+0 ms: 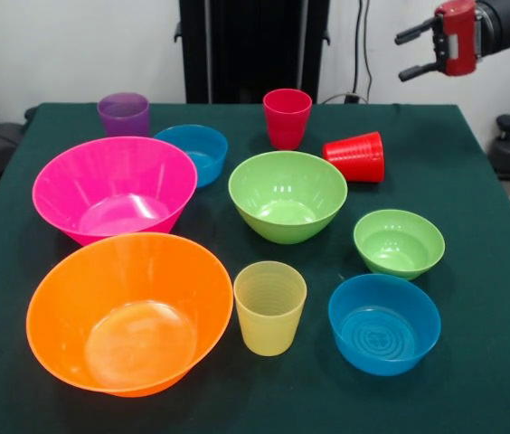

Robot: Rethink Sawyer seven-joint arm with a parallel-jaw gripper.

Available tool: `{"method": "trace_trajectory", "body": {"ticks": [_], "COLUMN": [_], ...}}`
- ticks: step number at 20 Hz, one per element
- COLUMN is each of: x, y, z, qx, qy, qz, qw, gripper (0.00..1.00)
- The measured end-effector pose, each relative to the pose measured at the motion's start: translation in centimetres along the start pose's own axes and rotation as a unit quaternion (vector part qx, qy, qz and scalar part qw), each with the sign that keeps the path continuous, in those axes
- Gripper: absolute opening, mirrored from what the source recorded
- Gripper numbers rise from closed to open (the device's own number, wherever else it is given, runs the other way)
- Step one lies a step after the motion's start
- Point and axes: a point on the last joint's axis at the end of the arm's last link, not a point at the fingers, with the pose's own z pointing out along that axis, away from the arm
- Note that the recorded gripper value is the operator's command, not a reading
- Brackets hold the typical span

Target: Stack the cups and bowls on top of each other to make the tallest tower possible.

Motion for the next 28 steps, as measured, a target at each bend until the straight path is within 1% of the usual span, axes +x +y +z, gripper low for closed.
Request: {"method": "trace_trajectory", "body": {"ticks": [2,5,10,11,15,19,24,28], "x": [0.0,-0.2,0.0,0.1,0.2,0.2,-0.1,-0.6], "y": [0.6,1.5,2.7,3.2,3.9,4.8,5.1,5.5], "z": [0.0,-0.1,-0.7,-0.9,-1.2,-1.6,-1.9,-2.6], "qx": [0.005,0.022,0.037,0.037,0.034,0.032,0.028,0.023], "qy": [0.005,0.015,0.021,0.021,0.018,0.01,0.006,0.001], "qz": [-0.003,-0.008,-0.015,-0.018,-0.021,-0.026,-0.025,-0.024], "qw": [1.0,0.9996,0.999,0.9989,0.999,0.9991,0.9993,0.9994], "gripper": [1.0,1.0,1.0,1.0,1.0,1.0,1.0,1.0]}}
